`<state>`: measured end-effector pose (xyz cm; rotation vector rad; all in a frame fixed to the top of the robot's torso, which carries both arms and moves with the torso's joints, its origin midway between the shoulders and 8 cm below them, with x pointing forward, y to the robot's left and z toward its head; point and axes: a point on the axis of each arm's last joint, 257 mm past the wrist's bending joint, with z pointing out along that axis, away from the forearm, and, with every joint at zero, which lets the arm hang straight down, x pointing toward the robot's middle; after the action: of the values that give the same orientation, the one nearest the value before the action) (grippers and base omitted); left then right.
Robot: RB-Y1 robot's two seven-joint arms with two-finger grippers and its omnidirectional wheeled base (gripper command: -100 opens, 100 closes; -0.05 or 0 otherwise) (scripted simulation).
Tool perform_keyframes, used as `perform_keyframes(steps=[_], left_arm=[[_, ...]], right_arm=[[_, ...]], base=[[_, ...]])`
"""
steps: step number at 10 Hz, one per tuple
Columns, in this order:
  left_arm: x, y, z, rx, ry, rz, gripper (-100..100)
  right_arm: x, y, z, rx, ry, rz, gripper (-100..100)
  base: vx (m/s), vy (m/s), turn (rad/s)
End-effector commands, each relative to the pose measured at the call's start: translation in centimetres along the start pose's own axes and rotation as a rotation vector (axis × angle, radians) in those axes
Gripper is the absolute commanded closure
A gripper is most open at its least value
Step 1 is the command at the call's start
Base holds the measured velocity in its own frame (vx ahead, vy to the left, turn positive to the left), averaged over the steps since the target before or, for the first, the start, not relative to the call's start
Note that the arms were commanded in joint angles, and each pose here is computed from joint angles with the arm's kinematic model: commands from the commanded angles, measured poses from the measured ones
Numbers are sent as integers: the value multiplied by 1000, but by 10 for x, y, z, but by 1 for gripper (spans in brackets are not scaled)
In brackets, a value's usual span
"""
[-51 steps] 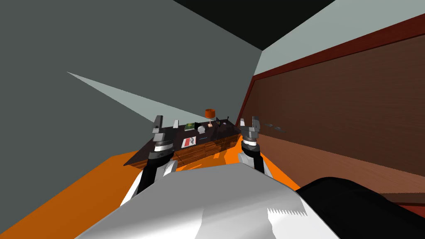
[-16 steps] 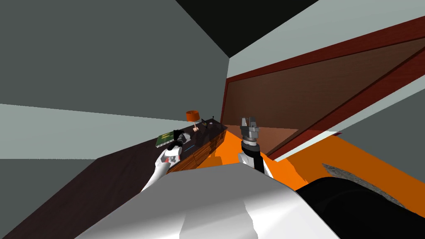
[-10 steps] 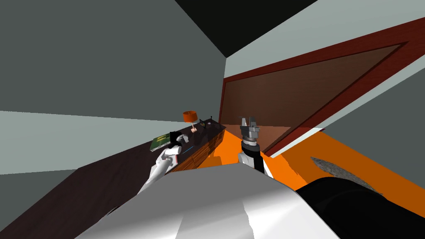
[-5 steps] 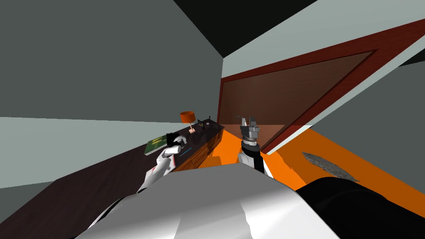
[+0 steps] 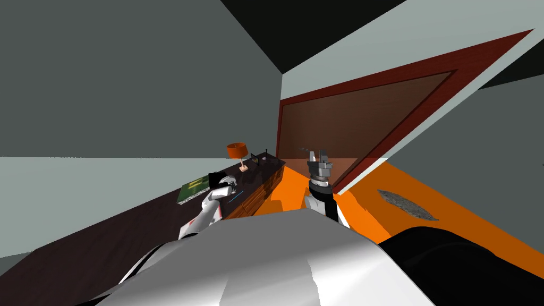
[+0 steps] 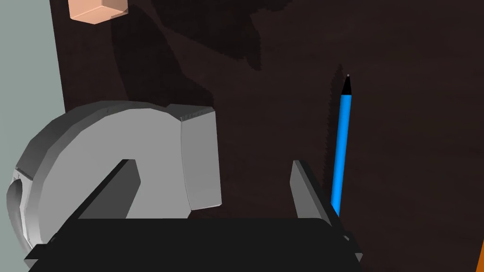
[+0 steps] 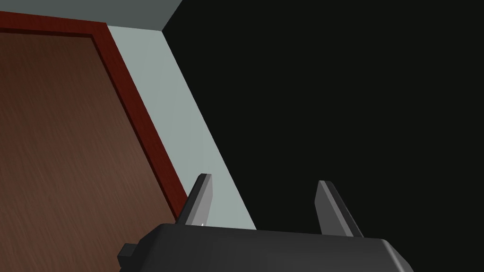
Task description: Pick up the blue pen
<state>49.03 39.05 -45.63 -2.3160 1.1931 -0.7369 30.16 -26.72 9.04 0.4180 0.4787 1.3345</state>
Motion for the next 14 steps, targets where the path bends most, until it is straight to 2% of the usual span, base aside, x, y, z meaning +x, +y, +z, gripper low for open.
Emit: perform_keyframes(steps=[1,2,3,5,7,8,11,14], left_arm=[[-9,10,4,-60,-29,-32,-100],[-14,17,4,-80,-40,-34,-100],[-18,22,6,-122,-58,-60,-100],[-24,31,7,-142,-71,-64,-100],[-32,41,8,-221,-107,-114,-100],[-40,53,8,-251,-124,-119,-100],[-51,70,4,-341,-168,-168,-100],[-62,87,1,-401,-203,-197,-100]], right_arm=[[0,0,0,0,0,0,0],[0,0,0,0,0,0,0],[0,0,0,0,0,0,0],[0,0,0,0,0,0,0],[0,0,0,0,0,0,0],[0,0,0,0,0,0,0],[0,0,0,0,0,0,0],[0,0,0,0,0,0,0]], base=[[20,7,-124],[18,12,-62],[19,11,-92],[12,10,-40],[19,13,-148],[19,18,-69],[18,10,-82],[12,10,-56]])
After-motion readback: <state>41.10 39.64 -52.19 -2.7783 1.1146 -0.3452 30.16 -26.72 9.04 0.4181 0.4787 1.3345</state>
